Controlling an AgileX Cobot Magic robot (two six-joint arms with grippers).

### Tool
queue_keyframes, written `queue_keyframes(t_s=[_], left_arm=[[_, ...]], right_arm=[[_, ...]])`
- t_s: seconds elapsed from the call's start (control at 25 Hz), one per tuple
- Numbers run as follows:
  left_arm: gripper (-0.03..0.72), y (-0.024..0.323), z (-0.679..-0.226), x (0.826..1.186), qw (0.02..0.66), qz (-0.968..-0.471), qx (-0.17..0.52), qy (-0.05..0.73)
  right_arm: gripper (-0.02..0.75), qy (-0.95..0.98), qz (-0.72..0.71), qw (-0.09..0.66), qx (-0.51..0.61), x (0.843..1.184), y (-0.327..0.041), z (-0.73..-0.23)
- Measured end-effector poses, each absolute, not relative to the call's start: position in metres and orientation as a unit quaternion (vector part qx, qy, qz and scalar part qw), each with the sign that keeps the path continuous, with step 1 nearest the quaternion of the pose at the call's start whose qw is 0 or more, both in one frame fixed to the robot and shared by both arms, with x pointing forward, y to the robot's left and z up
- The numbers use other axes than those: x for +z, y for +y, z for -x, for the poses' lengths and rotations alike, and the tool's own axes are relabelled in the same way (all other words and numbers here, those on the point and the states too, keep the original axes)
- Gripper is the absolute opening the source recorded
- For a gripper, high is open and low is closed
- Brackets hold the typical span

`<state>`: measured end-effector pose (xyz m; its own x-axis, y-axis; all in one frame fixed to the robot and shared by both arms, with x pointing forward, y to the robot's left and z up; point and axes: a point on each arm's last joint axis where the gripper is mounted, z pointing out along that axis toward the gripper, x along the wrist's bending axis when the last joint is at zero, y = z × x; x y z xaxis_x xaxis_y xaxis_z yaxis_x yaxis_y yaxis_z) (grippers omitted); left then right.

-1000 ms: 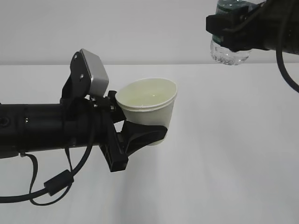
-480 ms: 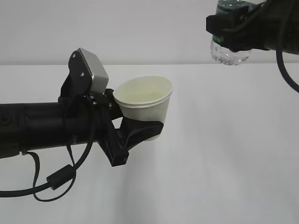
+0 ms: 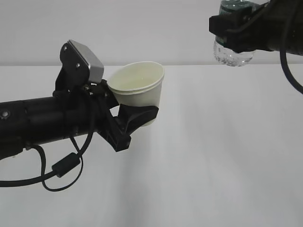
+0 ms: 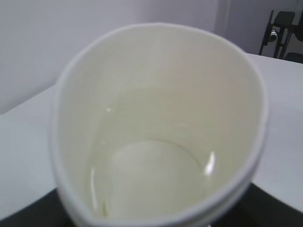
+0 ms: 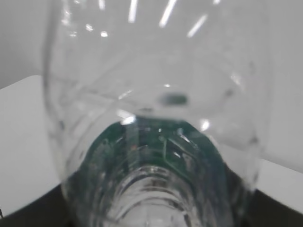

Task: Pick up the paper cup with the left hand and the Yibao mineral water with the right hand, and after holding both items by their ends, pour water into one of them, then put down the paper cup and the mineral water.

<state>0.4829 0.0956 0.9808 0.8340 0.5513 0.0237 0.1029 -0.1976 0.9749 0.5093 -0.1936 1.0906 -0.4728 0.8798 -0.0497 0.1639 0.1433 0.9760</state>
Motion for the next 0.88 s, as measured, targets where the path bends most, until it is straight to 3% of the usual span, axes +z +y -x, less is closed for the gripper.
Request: queue_keyframes(t_s=[0.4, 0.88], left_arm=[[0.420, 0.103, -0.490, 0.979, 0.579, -0.745, 0.216, 0.251], [0.420, 0.136, -0.514, 0.979, 0.563, -0.725, 0.252, 0.307]], right_arm=[[0.408, 0.677, -0.390, 0.340, 0.523, 1.090, -0.194, -0.510], [0.408, 0.677, -0.391, 0.340, 0.522, 1.090, -0.195, -0.510]])
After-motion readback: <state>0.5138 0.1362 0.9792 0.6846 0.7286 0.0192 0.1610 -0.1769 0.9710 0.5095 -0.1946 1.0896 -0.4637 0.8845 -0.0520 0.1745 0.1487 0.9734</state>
